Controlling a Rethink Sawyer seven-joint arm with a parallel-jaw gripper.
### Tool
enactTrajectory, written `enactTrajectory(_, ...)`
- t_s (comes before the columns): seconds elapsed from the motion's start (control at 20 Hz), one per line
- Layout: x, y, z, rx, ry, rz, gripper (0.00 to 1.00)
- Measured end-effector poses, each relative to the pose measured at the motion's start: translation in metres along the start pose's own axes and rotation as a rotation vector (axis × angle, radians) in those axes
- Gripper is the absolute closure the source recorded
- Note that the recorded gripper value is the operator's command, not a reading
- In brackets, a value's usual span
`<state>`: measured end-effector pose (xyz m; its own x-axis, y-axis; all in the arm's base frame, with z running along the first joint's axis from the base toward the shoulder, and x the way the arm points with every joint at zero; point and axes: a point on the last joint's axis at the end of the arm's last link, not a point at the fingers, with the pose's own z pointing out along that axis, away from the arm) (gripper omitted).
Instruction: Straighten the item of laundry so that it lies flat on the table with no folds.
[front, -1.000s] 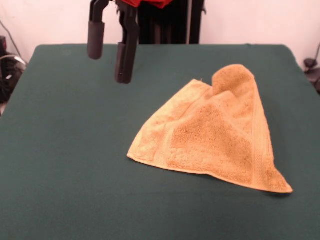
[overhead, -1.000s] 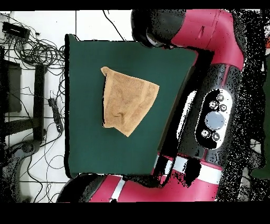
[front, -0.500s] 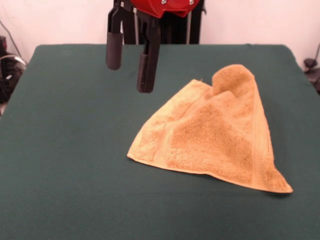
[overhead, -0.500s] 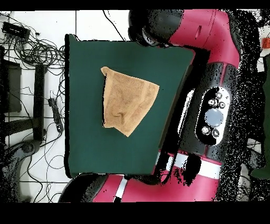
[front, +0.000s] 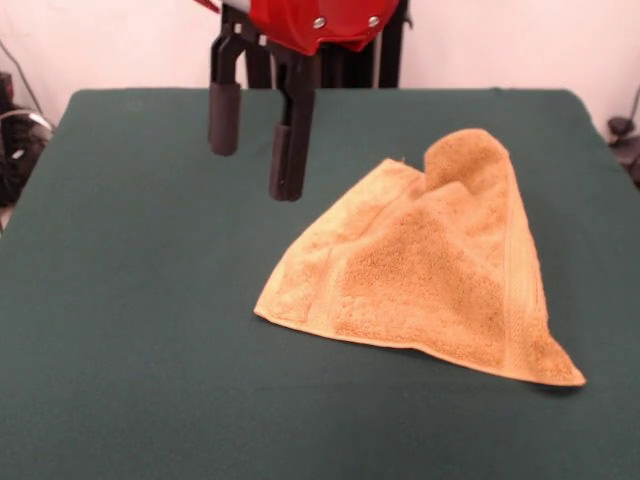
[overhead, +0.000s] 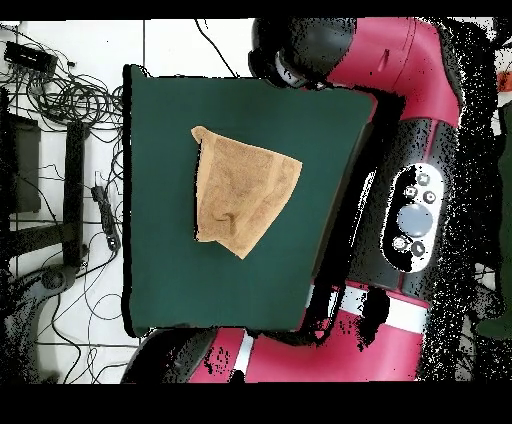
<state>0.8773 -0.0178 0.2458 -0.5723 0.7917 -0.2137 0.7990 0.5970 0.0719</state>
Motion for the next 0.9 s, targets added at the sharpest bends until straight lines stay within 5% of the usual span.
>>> enactTrajectory(0.9,-0.010,-0.007,0.005,0.004,-0.017,-0.063,0.00)
